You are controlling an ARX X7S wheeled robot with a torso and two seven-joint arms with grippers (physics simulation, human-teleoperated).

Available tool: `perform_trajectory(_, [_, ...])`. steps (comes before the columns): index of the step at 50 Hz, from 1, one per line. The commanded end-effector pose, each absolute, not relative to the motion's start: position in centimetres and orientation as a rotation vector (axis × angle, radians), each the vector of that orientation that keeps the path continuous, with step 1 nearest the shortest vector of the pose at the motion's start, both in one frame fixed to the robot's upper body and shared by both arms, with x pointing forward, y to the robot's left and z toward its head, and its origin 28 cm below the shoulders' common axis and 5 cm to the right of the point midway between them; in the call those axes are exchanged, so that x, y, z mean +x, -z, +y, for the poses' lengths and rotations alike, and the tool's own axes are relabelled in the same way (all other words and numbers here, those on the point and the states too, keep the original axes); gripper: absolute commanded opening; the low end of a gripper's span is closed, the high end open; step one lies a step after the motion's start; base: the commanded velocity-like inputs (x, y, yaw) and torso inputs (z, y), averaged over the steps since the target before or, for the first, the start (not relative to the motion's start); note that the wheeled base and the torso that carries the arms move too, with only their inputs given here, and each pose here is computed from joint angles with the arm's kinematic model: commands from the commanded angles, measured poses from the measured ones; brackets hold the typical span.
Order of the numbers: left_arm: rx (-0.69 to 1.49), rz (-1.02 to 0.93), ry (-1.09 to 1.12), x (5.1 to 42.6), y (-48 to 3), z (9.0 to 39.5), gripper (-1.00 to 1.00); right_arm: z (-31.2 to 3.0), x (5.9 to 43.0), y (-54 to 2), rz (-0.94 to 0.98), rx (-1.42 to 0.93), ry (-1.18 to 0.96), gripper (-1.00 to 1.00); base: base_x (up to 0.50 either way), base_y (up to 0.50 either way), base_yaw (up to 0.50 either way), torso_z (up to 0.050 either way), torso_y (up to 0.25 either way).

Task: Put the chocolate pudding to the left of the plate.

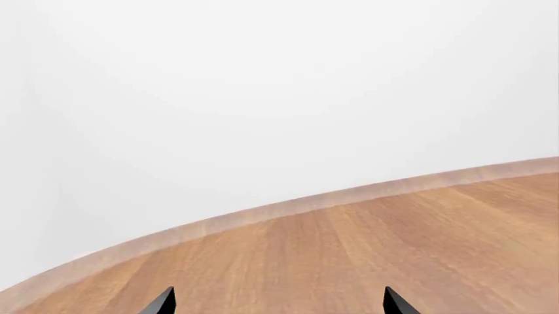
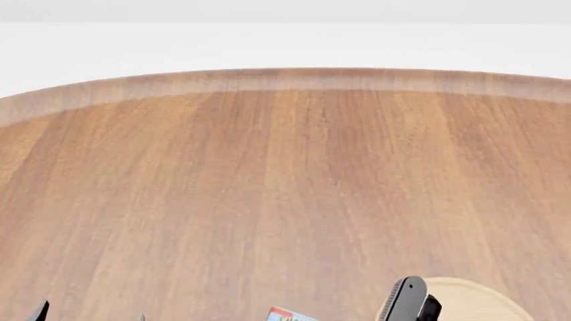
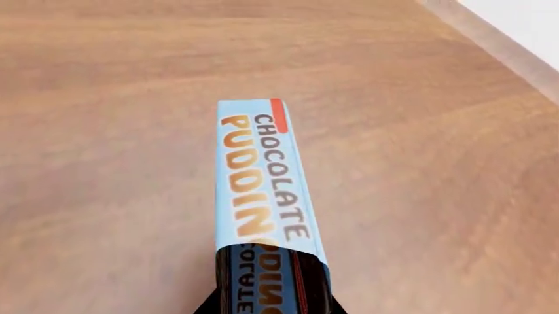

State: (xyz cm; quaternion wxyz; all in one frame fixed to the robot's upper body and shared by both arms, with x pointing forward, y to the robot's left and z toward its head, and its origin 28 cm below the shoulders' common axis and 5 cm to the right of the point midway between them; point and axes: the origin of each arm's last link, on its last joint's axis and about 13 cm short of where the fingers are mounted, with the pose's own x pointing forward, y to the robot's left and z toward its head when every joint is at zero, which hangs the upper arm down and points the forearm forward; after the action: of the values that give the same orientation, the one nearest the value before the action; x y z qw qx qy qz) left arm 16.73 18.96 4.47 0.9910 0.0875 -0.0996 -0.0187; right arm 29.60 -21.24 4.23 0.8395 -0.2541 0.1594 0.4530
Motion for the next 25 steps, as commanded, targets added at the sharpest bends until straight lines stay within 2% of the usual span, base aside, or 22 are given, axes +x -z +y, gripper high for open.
perform_trajectory(1, [0.176,-0.199,0.04,16.7,-4.4,18.9,1.0,-20.6,30.7,-4.7,0.315,-0.555,-0.968,-1.0,0.0,0.0,0.0,0.0,0.0])
perform_trajectory(25, [0.173,-0.197,0.045,16.7,-4.4,18.9,1.0,-19.2,33.0,-5.0,0.299,-0.548,-0.963,-1.0,0.0,0.0,0.0,0.0,0.0])
